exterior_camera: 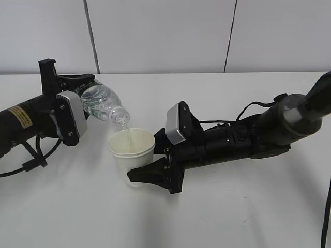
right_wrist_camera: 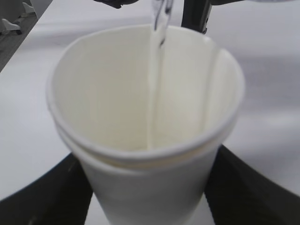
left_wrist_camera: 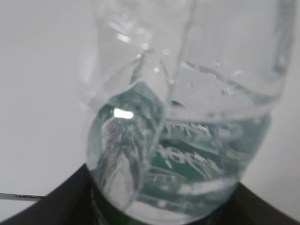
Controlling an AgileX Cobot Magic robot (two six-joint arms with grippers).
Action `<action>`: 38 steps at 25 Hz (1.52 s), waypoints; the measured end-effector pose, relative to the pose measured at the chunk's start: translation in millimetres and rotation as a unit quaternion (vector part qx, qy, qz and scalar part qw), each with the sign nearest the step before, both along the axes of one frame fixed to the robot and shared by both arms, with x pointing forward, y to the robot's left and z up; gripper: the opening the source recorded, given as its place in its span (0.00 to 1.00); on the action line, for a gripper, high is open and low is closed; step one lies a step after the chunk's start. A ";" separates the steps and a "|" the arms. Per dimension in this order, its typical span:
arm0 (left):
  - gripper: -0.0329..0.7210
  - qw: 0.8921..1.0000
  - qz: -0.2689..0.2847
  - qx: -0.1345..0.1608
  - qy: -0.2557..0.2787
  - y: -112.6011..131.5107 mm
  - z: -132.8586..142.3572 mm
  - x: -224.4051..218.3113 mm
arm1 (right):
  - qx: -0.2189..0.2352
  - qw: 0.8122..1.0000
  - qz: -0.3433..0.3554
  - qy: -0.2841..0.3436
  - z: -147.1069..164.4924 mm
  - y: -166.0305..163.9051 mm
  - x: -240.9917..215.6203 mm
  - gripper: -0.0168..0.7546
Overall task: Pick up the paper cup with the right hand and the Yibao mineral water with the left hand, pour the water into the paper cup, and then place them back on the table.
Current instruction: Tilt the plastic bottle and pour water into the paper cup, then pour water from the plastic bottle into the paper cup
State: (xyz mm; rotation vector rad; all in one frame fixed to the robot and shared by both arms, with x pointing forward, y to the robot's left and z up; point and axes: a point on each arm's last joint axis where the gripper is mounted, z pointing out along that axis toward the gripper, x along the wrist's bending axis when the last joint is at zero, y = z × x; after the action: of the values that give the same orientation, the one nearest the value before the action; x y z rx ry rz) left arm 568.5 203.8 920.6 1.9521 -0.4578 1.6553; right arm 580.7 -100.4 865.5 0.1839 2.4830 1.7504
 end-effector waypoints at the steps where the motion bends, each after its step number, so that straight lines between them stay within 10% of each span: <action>1: 0.56 1.000 0.000 0.000 0.000 0.0 0.1 0.0 | 0.000 1.000 0.000 0.000 0.0 0.0 0.0 0.71; 38: 0.55 0.999 -0.004 0.033 -0.027 0.0 0.3 0.0 | -0.004 1.000 0.004 -0.004 -0.5 -0.1 -0.4 0.71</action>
State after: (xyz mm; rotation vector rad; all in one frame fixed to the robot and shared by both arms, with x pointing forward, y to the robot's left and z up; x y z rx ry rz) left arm 568.6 203.8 920.9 1.9541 -0.5480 1.7109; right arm 580.3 -100.6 865.0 0.1659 2.4874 1.7408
